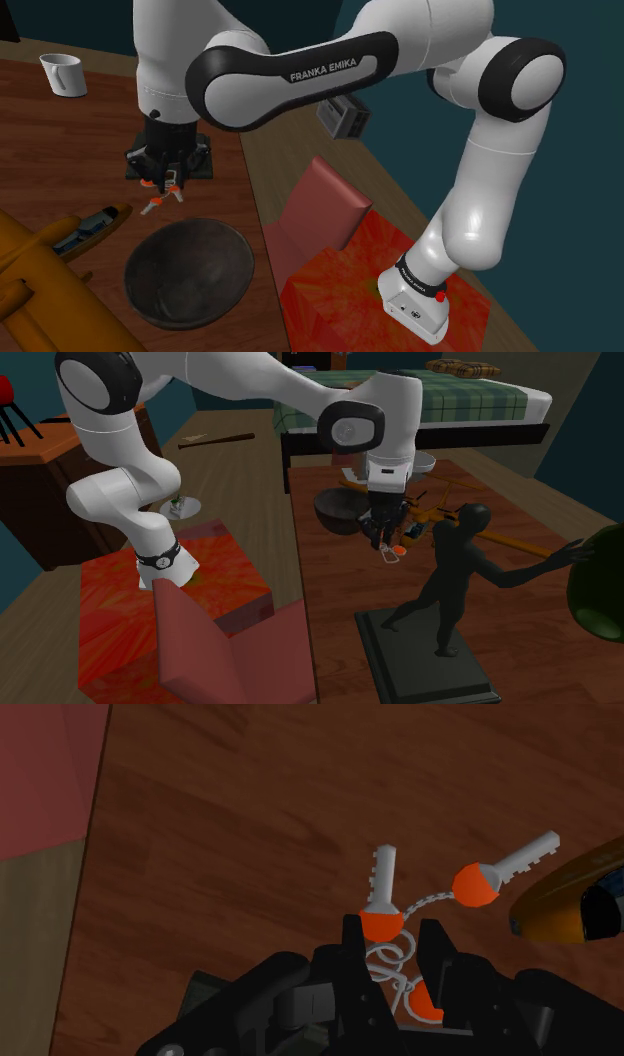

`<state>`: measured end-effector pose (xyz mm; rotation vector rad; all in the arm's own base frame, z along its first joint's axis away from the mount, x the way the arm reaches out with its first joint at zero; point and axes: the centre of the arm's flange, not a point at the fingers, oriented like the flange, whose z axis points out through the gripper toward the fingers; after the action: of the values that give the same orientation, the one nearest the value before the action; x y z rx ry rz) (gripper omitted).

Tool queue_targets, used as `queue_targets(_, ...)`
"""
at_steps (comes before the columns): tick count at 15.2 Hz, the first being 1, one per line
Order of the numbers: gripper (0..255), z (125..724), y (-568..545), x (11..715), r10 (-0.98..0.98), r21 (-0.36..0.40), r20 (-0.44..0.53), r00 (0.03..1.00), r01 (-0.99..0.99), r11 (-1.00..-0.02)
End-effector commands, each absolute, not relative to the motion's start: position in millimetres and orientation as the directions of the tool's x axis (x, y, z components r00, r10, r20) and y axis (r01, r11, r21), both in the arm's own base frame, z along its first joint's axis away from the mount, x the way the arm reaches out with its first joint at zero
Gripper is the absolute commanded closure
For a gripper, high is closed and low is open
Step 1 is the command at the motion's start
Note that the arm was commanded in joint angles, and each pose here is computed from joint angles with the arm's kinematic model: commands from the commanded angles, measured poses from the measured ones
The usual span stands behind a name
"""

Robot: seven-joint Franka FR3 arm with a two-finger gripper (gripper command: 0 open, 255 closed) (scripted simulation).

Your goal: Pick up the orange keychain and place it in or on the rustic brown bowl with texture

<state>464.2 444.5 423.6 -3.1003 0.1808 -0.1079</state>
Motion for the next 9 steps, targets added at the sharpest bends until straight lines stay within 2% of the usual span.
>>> queue_targets(1,255,435,444,464,-0.117,-0.038,0.067,0.991,-0.115,-0.993)
queue_targets(9,255,477,444,464,-0.117,-0.038,0.067,0.991,-0.115,-0.993)
